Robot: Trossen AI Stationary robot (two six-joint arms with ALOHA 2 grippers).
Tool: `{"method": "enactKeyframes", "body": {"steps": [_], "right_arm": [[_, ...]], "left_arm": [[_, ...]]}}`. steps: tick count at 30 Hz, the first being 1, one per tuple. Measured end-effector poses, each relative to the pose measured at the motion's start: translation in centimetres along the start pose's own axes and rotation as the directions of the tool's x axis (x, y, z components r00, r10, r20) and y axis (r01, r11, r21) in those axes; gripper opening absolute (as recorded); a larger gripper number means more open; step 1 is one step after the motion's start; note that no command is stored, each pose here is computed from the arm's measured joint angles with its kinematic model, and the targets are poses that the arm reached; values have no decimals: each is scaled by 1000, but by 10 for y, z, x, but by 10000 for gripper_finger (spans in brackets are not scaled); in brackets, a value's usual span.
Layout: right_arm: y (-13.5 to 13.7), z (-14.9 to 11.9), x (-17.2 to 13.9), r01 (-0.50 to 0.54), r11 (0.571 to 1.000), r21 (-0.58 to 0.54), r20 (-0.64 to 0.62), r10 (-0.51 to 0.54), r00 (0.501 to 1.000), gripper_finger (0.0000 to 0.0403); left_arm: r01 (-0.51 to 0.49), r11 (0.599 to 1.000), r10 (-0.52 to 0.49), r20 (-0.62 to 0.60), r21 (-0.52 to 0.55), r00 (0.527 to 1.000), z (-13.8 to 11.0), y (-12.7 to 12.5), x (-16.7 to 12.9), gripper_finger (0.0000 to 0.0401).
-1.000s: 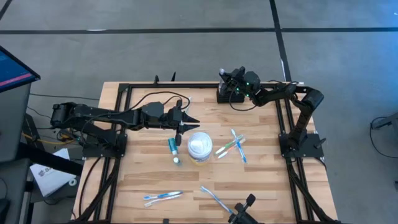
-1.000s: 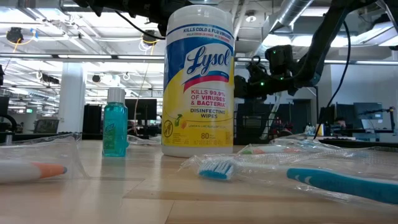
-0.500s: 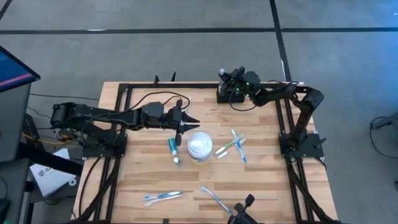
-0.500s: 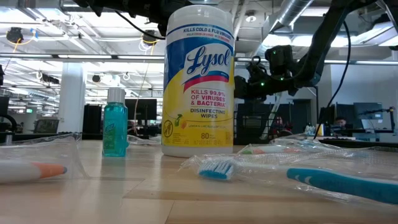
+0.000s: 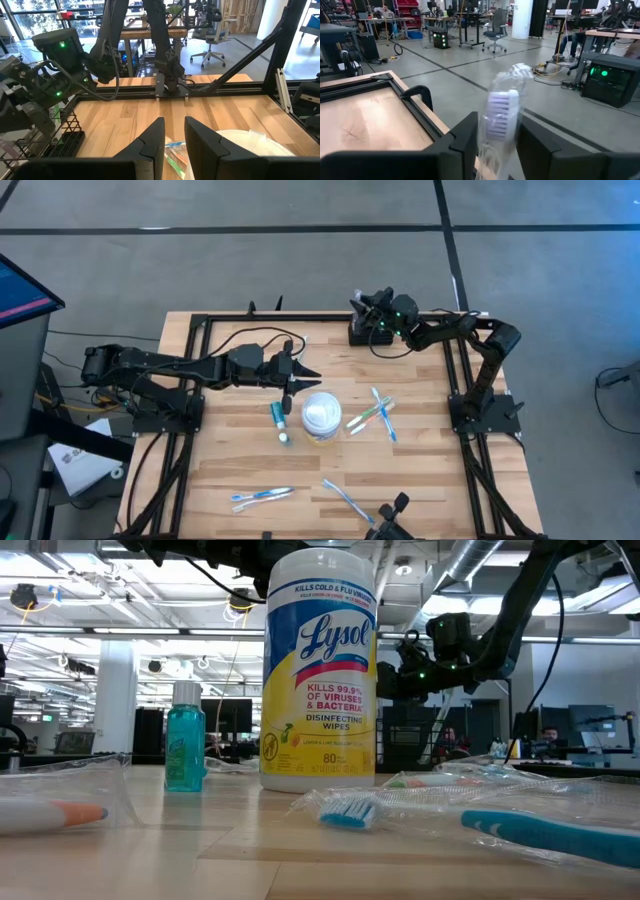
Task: Pick & Place toothbrushing station
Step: Put the right purple toothbrush into the black mesh organizer, then put the top green toothbrush into the black mesh organizer
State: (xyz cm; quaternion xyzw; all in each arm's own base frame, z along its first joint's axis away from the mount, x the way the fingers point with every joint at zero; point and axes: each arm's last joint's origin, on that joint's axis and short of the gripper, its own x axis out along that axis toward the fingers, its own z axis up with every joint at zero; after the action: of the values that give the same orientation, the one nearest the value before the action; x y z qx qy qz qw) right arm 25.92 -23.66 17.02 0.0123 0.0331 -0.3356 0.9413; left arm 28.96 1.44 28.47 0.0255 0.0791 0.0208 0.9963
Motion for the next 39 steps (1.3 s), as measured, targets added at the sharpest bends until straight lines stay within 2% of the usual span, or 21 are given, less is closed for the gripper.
{"method": "enactKeyframes", "body": {"steps": [9, 16, 29, 39], "right_arm": [[0, 5, -1, 0, 1000, -9, 26, 0, 1000, 181], [0, 28, -8, 7, 1000, -29, 93, -4, 996, 209], [8, 75, -40, -6, 998, -56, 81, 11, 997, 202], [31, 96, -70, -89, 992, -91, -28, 87, 996, 185]], "left_arm": [[0, 1000, 0, 0, 0, 1000, 0, 0, 0, 67], [0, 1000, 0, 0, 0, 1000, 0, 0, 0, 67], [0, 1000, 0, 1, 0, 1000, 0, 0, 0, 67], [-15, 1000, 15, 10, -3, 1000, 6, 3, -9, 67]]}}
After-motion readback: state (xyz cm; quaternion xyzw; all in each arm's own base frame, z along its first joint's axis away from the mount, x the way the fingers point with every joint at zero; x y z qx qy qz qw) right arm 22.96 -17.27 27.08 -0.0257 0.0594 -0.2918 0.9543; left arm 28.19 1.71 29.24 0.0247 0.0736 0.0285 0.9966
